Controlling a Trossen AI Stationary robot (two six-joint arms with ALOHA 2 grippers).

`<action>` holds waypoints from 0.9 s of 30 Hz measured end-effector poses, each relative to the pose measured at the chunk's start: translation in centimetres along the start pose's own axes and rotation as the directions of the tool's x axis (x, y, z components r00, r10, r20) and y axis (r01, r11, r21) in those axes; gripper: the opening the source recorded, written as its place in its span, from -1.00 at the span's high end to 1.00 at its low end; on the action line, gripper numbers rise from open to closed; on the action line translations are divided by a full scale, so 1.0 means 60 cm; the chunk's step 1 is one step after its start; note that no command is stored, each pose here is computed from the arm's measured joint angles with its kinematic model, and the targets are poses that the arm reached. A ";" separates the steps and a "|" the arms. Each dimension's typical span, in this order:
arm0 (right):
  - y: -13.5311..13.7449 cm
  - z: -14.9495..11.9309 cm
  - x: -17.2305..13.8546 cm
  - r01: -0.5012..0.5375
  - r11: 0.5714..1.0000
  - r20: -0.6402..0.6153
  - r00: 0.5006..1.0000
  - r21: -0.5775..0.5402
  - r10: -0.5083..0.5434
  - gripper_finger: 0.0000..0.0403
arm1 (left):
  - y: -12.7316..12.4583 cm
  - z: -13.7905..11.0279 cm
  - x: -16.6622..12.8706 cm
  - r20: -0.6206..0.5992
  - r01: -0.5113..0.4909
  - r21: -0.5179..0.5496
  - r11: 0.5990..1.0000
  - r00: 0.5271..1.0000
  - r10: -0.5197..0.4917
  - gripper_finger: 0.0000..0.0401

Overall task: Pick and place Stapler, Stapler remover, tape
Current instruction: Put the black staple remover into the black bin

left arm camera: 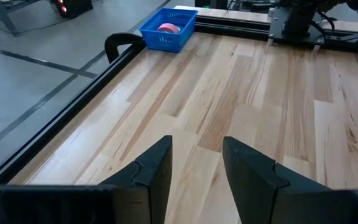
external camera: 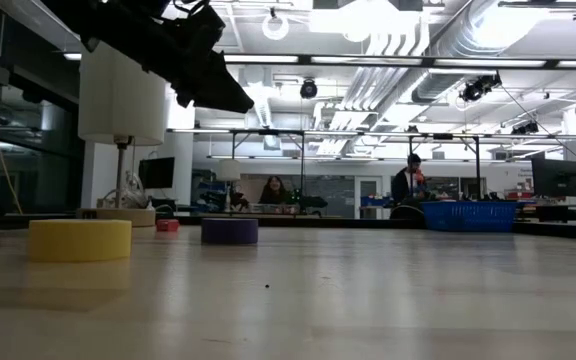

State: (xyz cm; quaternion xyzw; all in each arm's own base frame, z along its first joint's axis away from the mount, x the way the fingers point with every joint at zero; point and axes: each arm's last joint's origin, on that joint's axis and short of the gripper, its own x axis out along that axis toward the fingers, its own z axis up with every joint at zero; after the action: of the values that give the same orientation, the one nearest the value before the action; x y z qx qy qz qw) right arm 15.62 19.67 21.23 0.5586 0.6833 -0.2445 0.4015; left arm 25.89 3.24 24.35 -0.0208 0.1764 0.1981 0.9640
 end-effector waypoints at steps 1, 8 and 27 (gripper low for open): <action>0.001 0.002 0.006 0.020 1.000 -0.004 1.000 0.007 -0.020 0.57 | 0.000 0.000 0.000 0.000 0.000 0.000 1.000 1.000 0.000 0.30; 0.012 0.015 0.050 0.109 0.992 0.007 0.994 0.057 -0.109 0.53 | 0.000 0.000 0.000 -0.001 0.000 0.000 1.000 1.000 0.000 0.30; 0.013 0.024 0.071 0.166 0.981 0.020 0.985 0.097 -0.169 0.08 | 0.000 0.000 0.000 -0.001 0.009 0.035 0.999 1.000 -0.008 0.30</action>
State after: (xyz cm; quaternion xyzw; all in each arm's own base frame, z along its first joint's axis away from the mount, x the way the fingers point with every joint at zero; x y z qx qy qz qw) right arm 16.52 21.14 17.00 0.5141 0.7097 -0.3175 0.3623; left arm 25.90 3.21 24.34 -0.0049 0.1804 0.1909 0.9649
